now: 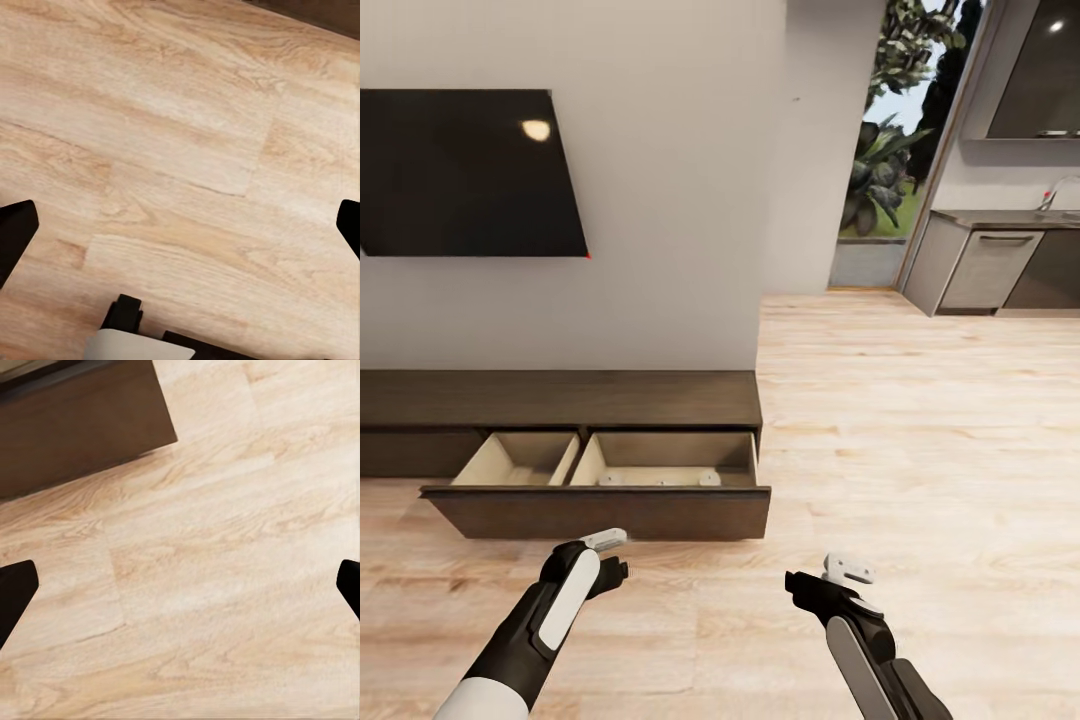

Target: Place each of the two pumpkins and all three candles from the living room inside a cabinet in the living room (use any cabinet), then make sure every cabinet is closed, and position the cauldron so it is next to a table in the living room.

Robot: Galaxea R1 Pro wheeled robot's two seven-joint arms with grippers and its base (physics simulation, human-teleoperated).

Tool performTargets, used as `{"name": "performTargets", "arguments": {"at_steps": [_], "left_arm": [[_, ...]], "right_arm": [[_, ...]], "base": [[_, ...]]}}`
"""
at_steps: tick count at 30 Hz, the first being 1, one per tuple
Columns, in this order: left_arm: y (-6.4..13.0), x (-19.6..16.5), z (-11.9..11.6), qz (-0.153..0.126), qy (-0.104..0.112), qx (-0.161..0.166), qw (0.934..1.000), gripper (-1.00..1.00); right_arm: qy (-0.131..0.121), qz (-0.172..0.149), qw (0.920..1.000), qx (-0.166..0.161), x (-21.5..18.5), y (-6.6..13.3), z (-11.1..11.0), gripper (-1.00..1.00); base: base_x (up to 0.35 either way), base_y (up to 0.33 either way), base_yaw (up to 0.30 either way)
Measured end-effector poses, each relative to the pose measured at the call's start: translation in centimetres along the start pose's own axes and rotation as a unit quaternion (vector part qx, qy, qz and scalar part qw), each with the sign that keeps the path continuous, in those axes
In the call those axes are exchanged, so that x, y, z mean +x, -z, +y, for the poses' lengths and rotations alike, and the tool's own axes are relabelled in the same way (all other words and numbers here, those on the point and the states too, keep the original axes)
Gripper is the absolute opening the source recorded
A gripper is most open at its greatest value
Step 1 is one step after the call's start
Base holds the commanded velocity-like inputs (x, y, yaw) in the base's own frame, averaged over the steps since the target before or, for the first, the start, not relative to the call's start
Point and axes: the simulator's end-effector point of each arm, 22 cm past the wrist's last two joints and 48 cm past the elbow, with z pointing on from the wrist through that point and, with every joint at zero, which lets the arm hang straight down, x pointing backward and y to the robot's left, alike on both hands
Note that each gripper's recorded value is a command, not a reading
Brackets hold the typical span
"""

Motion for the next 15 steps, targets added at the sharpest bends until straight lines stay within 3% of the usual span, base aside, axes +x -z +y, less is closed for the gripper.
{"name": "performTargets", "arguments": {"at_steps": [15], "left_arm": [[0.0, -0.07, 0.13, -0.001, -0.001, -0.002, 1.0, 1.0]], "right_arm": [[0.0, 0.0, 1.0, 0.0, 0.0, 0.0, -0.03, 1.0]], "base": [[-0.001, 0.323, 0.0]]}}
